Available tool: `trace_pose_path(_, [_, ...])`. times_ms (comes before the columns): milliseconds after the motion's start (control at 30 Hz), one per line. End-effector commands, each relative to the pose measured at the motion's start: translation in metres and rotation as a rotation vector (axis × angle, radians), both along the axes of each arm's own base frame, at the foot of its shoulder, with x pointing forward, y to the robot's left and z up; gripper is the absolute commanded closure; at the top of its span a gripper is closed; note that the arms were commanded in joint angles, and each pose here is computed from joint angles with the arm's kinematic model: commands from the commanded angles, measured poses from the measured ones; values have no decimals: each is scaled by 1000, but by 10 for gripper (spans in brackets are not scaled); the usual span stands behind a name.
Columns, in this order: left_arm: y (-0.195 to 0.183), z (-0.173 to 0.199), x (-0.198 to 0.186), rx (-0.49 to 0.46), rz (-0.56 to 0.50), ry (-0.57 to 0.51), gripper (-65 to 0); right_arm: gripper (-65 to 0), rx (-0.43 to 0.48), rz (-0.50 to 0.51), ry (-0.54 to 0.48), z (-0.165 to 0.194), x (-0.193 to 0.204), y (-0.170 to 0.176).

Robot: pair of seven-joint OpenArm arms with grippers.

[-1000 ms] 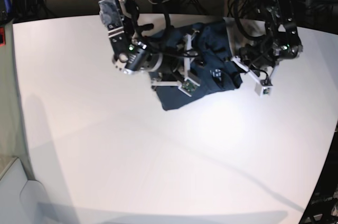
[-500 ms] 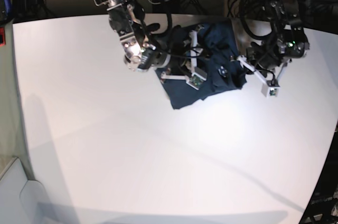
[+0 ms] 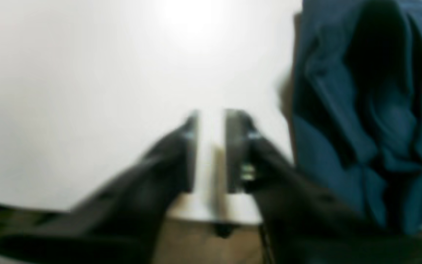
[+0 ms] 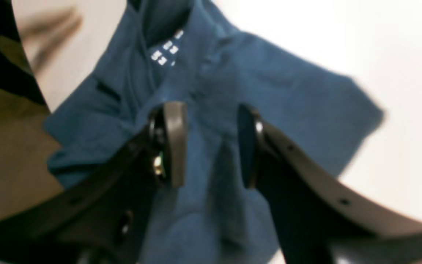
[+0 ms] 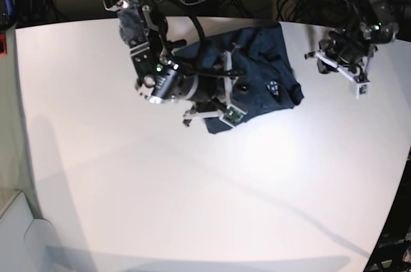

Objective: Layout the t-shirt on the table in an organized manner, then fold the t-shirt properly
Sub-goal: 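Release the shirt and pull both grippers back from the folded bundle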

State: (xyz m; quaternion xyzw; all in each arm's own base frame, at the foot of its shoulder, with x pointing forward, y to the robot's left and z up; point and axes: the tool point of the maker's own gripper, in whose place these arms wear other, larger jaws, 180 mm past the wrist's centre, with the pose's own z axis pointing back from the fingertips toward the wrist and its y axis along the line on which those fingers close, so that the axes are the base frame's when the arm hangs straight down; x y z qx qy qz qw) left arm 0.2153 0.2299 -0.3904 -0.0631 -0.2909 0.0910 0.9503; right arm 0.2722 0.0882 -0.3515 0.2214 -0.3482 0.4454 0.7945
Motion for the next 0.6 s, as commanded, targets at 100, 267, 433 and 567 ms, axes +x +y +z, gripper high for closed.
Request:
trace_pose_path(100, [14,26,2,-43,20,-93,-357,-304,16,-36,-84,30,16,-12])
trace_pose_path(267, [16,47,-3,-240,104,-203,-374,-368,-20,-149,-143,51,29,-52])
trace_pose_path(433, [-18,45,0,-456,144,-247,-400,-368,-62,-212,-152,48,33,-85])
trace_pose_path(567, [-37,33,8,-550,181,-244,-450,-368,-97,-236,-128,36,27,-103])
